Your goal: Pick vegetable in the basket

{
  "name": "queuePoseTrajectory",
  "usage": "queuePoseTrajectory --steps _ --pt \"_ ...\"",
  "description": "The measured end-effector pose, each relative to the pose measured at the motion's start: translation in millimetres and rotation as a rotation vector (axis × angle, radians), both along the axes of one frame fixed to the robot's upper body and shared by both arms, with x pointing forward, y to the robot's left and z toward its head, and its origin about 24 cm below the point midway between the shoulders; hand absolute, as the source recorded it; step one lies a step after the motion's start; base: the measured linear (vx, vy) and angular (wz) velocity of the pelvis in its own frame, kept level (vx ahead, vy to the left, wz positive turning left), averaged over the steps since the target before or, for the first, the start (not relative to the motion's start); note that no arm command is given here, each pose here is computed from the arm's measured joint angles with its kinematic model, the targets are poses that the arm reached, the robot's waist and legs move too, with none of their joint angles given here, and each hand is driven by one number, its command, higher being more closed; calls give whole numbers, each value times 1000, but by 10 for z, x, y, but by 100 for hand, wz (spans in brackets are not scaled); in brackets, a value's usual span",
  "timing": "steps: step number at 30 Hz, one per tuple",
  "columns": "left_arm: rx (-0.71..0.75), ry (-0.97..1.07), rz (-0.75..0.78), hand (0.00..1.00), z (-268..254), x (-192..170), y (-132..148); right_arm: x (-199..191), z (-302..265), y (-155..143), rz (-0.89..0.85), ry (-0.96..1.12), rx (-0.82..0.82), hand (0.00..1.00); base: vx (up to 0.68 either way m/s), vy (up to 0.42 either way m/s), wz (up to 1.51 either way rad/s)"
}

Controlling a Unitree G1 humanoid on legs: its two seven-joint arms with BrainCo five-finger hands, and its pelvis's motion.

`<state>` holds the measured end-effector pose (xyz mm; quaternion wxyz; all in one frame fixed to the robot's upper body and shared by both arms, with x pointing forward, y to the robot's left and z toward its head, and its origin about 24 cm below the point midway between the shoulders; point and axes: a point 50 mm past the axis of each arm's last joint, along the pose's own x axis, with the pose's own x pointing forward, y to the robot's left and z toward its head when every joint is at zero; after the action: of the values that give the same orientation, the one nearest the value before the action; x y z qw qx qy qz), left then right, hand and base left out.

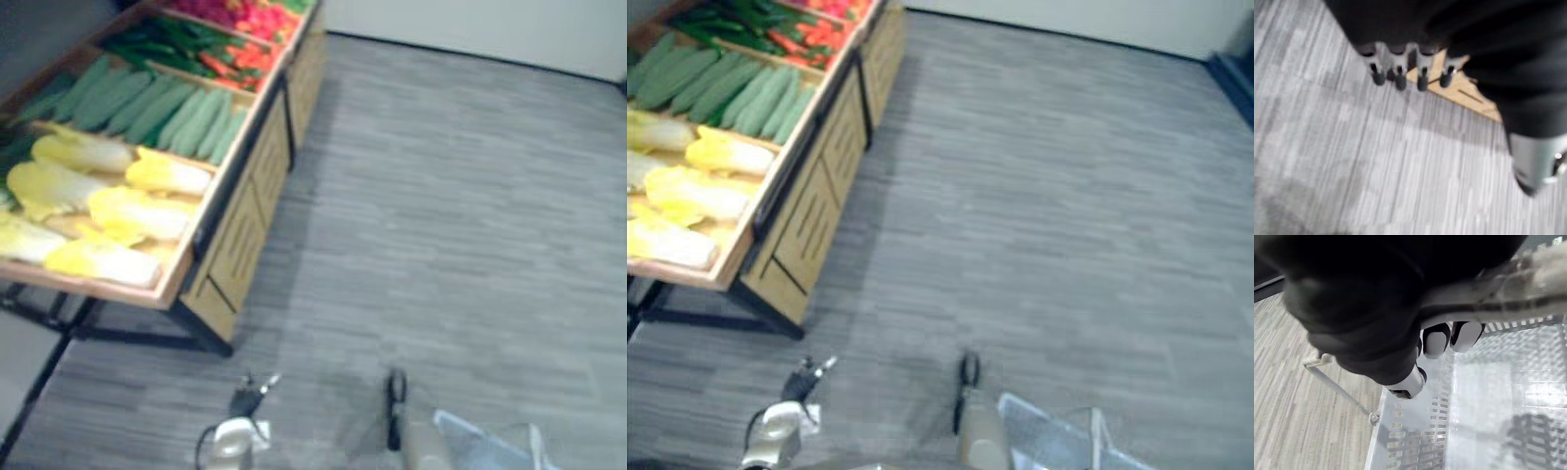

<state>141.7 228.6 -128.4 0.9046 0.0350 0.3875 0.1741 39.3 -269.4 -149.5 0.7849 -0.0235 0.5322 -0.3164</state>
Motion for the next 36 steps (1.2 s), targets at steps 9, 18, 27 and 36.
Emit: queuePoseTrajectory --steps 9,18,27,36 --pt "-63 76 147 0 -144 -401 -25 409 192 -296 52 -129 -86 100 608 -369 90" --pt "-24 109 168 0 -133 -446 142 457 155 -156 74 -148 -60 100 452 -224 194" --pt "8 -235 327 0 355 334 375 311 202 -220 -60 -217 -71 100 364 -416 150" --pt "208 -1041 325 0 2144 1326 304 48 133 -59 -193 -218 -56 100 52 -82 16"
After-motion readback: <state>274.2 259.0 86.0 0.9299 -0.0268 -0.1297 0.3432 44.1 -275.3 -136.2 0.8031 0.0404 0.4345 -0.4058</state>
